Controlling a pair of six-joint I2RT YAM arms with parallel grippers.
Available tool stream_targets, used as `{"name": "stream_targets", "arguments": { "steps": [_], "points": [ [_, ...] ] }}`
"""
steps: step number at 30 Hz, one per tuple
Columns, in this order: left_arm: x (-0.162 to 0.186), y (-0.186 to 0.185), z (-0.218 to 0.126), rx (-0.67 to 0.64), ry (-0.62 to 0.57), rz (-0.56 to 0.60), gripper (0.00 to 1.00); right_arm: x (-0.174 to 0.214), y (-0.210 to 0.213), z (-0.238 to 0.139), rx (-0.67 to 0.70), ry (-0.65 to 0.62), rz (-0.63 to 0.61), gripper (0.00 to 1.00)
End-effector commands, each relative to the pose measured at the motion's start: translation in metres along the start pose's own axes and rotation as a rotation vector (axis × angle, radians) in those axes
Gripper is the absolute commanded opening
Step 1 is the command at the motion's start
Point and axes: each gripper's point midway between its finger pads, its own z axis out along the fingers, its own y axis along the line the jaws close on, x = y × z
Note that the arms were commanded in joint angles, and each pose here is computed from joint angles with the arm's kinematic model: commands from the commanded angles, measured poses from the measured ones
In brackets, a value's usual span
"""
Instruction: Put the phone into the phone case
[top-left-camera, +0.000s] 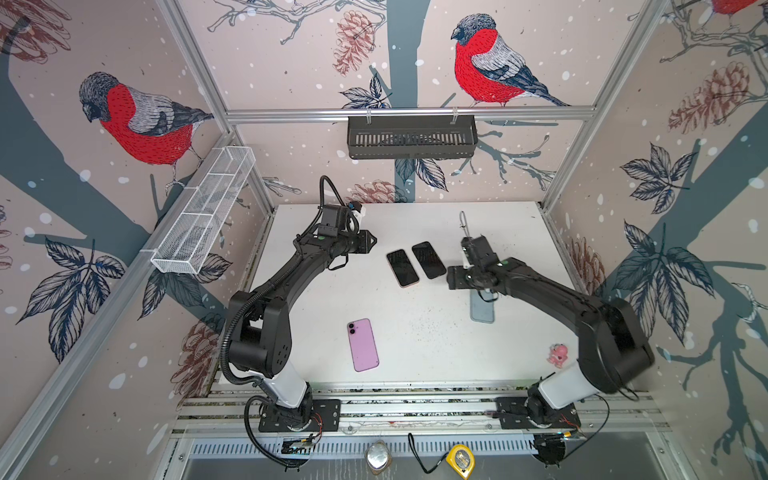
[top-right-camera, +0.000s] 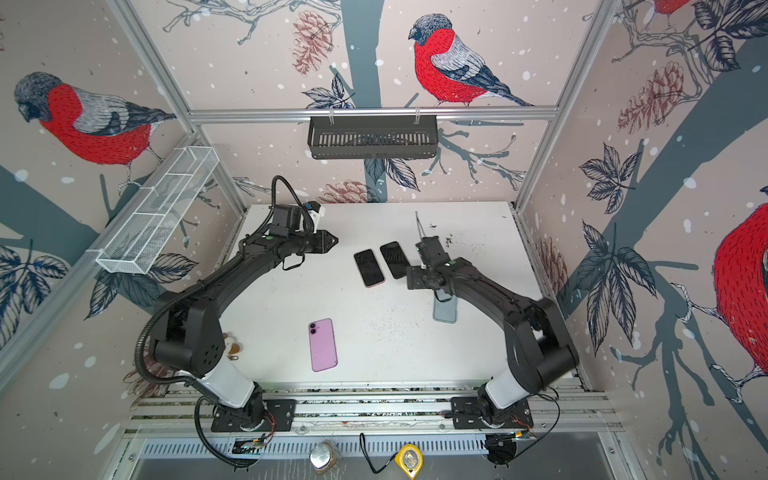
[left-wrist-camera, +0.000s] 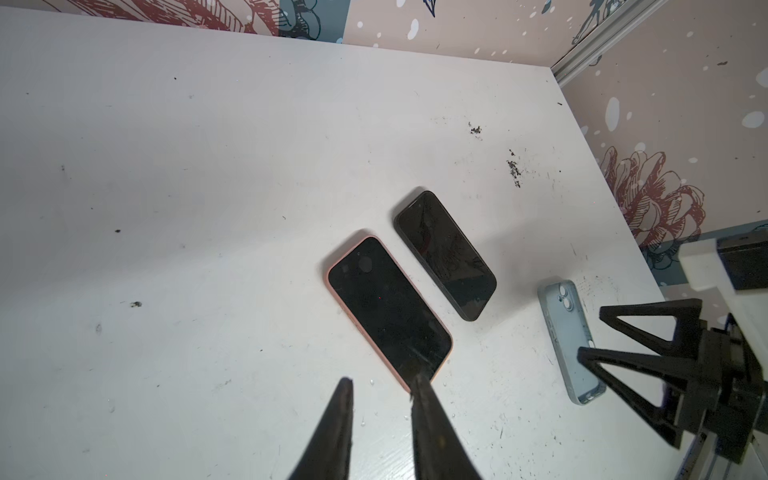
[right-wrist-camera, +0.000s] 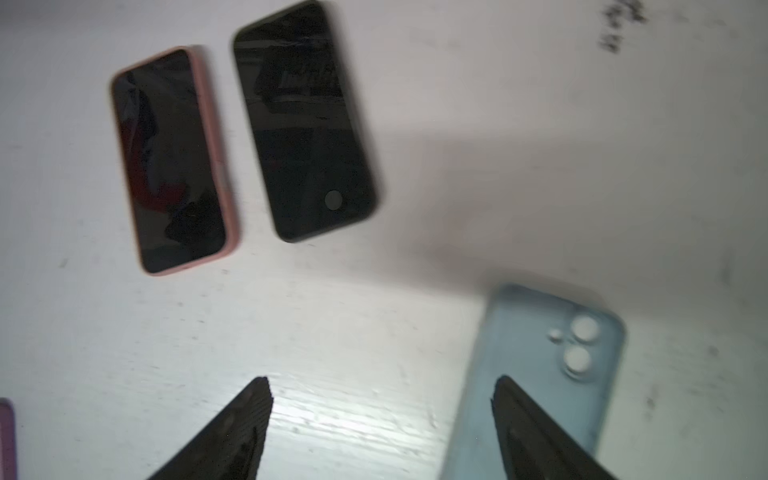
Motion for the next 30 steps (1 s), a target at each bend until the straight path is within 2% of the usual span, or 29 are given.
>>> {"name": "stream_targets", "arguments": {
  "steps": [1, 3, 7, 11, 16, 18, 20, 30],
  "points": [
    [-0.007, -0.005, 0.001, 0.033, -0.029, 0.007, 0.27, 0.014, -0.049, -0.009, 0.048, -0.036, 0.119, 0.82],
    [-0.007, -0.006, 0.001, 0.035, -0.028, 0.007, 0.27, 0.029, -0.077, -0.013, 0.052, -0.045, 0.194, 0.79],
    [-0.006, -0.006, 0.003, 0.039, -0.023, 0.005, 0.27, 0.052, -0.103, -0.006, 0.05, -0.014, 0.258, 0.7],
    [-0.005, -0.004, 0.004, 0.036, -0.019, 0.004, 0.27, 0.068, -0.101, 0.01, -0.004, 0.049, 0.292, 0.56],
    [-0.004, -0.004, 0.005, 0.038, -0.014, 0.003, 0.27, 0.069, -0.098, 0.015, -0.021, 0.068, 0.299, 0.45],
    [-0.005, -0.005, 0.004, 0.039, -0.015, 0.005, 0.27, 0.07, -0.097, 0.016, -0.024, 0.072, 0.302, 0.22],
    [-0.005, -0.006, 0.003, 0.042, -0.017, 0.006, 0.27, 0.072, -0.097, 0.017, -0.024, 0.087, 0.305, 0.08],
    [-0.007, -0.008, 0.001, 0.049, -0.022, 0.01, 0.27, 0.067, -0.089, 0.016, -0.024, 0.096, 0.281, 0.01]
  ]
}}
